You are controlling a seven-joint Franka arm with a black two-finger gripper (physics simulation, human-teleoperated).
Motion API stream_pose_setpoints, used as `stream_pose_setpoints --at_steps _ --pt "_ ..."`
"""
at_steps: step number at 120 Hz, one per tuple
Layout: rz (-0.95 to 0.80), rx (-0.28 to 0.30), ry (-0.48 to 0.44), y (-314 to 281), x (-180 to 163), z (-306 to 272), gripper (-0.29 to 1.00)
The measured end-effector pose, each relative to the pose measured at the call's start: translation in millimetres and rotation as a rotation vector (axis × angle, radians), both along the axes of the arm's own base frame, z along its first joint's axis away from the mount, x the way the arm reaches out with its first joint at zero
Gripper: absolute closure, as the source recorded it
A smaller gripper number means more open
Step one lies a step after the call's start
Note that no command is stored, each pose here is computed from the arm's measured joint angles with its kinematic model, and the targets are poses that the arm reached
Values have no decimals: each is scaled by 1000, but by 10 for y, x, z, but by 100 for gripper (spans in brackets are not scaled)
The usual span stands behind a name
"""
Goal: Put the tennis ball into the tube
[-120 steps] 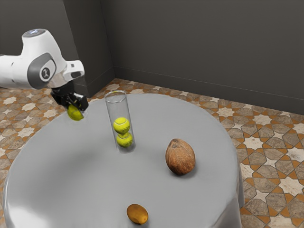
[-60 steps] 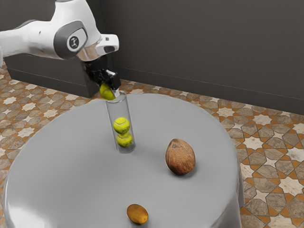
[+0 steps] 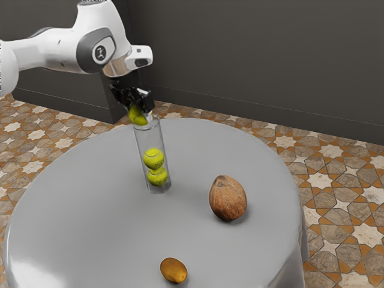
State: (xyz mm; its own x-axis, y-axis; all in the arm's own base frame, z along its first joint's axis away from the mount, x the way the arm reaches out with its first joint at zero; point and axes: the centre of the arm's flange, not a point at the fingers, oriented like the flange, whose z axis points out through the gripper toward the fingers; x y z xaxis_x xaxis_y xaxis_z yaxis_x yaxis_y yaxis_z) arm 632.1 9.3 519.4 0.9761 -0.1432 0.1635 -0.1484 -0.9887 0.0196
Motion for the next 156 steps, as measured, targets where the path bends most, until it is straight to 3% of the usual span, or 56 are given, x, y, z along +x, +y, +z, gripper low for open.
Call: stream_pose_setpoints --at_steps 60,99,117,138,156 --pt "-5 15 -2 46 214 -80 33" --pt "-22 14 -8 -14 207 -47 8" --pt "-25 23 -28 -60 -47 412 4" --pt "-29 49 -35 -193 -654 1005 2" --pt "-9 41 -8 -192 -811 1205 1"
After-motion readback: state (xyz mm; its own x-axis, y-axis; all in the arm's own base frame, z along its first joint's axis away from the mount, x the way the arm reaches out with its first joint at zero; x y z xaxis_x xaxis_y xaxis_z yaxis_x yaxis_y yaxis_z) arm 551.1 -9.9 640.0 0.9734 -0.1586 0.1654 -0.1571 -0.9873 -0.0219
